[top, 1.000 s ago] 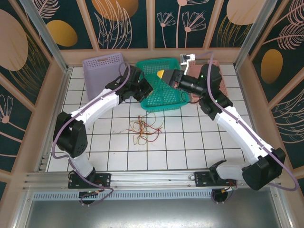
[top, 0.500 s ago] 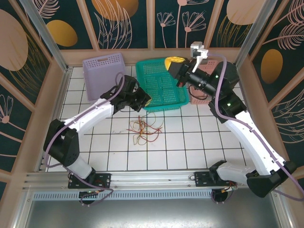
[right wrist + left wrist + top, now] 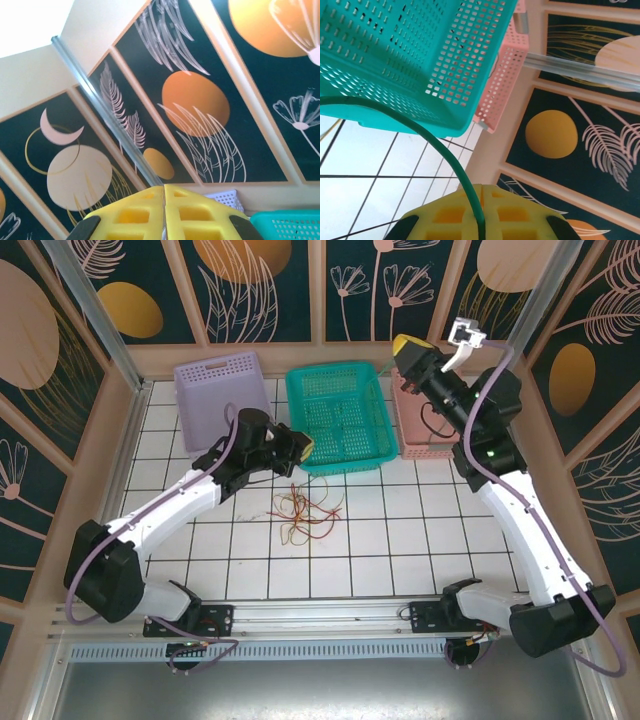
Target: Untangle the cables
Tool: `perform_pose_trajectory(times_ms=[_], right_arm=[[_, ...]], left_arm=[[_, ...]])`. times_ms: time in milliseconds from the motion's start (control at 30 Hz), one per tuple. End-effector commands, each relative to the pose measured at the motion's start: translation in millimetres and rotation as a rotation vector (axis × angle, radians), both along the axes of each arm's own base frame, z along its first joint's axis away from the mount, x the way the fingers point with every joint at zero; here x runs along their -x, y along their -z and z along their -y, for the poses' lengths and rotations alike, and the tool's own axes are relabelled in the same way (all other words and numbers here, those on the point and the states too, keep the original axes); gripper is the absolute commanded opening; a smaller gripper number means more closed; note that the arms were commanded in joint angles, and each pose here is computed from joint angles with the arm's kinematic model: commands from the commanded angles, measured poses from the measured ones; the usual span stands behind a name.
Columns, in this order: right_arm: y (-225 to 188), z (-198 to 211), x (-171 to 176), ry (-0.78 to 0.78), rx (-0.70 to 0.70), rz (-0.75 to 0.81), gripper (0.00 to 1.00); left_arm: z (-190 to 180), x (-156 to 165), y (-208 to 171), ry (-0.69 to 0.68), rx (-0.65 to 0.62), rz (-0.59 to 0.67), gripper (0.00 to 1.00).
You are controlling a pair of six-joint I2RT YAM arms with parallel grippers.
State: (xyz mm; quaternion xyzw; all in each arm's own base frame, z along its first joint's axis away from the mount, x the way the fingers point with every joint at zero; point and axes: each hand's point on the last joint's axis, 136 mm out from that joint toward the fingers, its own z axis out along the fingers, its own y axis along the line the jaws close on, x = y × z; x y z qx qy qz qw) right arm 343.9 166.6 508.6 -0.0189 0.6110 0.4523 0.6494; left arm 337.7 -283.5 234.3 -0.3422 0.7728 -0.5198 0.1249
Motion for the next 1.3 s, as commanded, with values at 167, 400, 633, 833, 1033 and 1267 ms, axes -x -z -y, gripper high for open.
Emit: perform_pose_trajectory(times_ms=[167,400,633,833,1033,1267], right_arm=[[-49,43,40,0.028,-0.262,0.018,0.00],[48,63,58,0.152,-0.209,-0.375,0.49],[27,100,78,0.379,0.079,-0.341,0.65],[-24,118,85,0.493,0.201,-0.192,0.66],[-25,76,70,0.275,0.218,-0.171,0.66],[75,-46,53,-0.502,0.247,-0.392,0.58]], left_arm=[[-34,-8,15,-0.164,-0.121,-0.072,0.00],[-38,-50,-48,-0.148,-0.369,0.153,0.00],[-30,-80,-96,-0.017,-0.618,0.424,0.00],[-34,-98,-110,0.035,-0.801,0.563,0.00],[-36,-105,-126,0.070,-0.929,0.741,0.00],[31,-76,-165,0.328,-0.631,1.047,0.00]])
